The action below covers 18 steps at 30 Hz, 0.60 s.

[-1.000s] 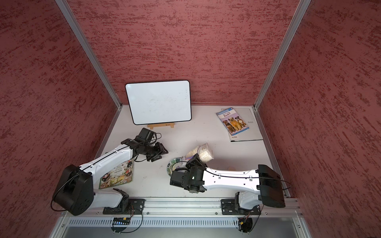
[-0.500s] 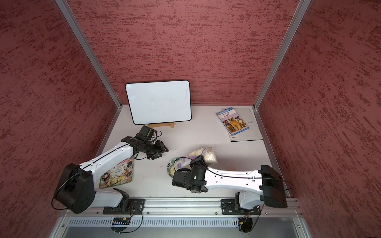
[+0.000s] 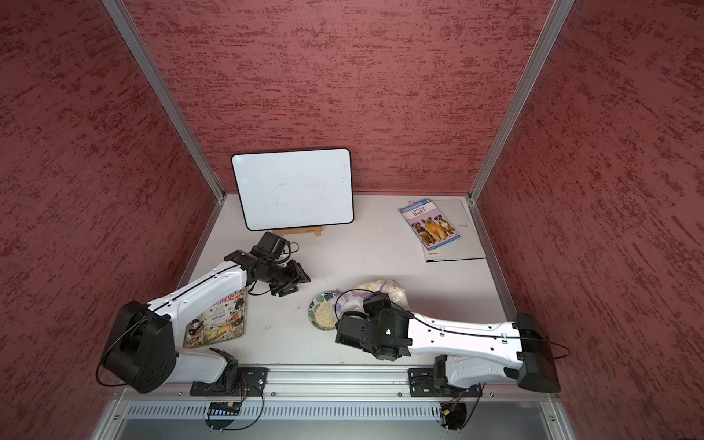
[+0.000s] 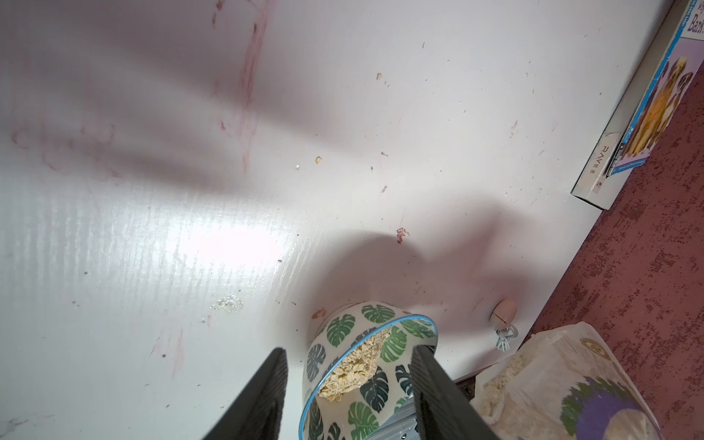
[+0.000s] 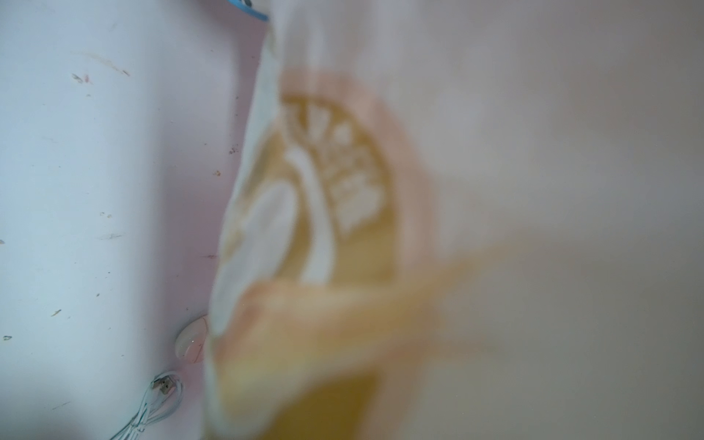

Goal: Pour the oats into the breakfast bowl
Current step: Pour the oats into the bowl.

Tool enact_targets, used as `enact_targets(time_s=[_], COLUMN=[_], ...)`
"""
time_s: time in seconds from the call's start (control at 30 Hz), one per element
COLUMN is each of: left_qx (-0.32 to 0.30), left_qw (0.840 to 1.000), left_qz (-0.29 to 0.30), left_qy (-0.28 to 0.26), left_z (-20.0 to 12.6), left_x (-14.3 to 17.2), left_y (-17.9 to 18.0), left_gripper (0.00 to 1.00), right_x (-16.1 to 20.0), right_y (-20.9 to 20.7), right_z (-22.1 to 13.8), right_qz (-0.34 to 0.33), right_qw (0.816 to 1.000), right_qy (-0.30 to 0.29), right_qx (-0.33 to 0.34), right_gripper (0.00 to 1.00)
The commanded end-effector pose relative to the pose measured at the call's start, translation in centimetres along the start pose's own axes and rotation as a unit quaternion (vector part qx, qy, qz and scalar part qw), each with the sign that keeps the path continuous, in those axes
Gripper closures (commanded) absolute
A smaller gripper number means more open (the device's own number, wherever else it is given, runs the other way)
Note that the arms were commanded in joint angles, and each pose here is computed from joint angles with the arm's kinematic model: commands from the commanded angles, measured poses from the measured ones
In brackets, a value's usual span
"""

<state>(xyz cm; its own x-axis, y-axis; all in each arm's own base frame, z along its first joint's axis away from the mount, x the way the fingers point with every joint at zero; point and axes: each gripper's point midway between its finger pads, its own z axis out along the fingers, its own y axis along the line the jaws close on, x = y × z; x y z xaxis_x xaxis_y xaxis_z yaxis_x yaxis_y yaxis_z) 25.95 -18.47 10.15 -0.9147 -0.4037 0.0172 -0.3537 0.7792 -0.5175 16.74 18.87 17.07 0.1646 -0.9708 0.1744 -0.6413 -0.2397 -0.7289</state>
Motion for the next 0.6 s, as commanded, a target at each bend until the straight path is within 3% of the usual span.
enact_targets(time_s=[0.0,0.27,0.57], left_qx=[-0.004,-0.004,0.002], left_qw=[1.0,1.0,1.0], left_qz=[0.005,0.001,-0.002], left_qy=[-0.004,-0.002,-0.006], left_z=[-0.2,-0.4,-1.3], left_x=[-0.4,-0.9,-1.8], left_y=[-0.5,-0.9,-1.3], left_gripper=[0.46,0.45,0.45], right_x=[-0.4,-0.6,-2.0], right_y=[-2.8,-2.2,-3.3], right_z=[-1.4,-2.9,-4.9], right_qz=[0.062,0.167,0.305], right_qw=[0.996,0.979,0.926], right_qy=[-0.045,-0.119,-0.221], right_qx=[0.049,0.016,0.0], right_gripper=[0.81,0.81,0.81])
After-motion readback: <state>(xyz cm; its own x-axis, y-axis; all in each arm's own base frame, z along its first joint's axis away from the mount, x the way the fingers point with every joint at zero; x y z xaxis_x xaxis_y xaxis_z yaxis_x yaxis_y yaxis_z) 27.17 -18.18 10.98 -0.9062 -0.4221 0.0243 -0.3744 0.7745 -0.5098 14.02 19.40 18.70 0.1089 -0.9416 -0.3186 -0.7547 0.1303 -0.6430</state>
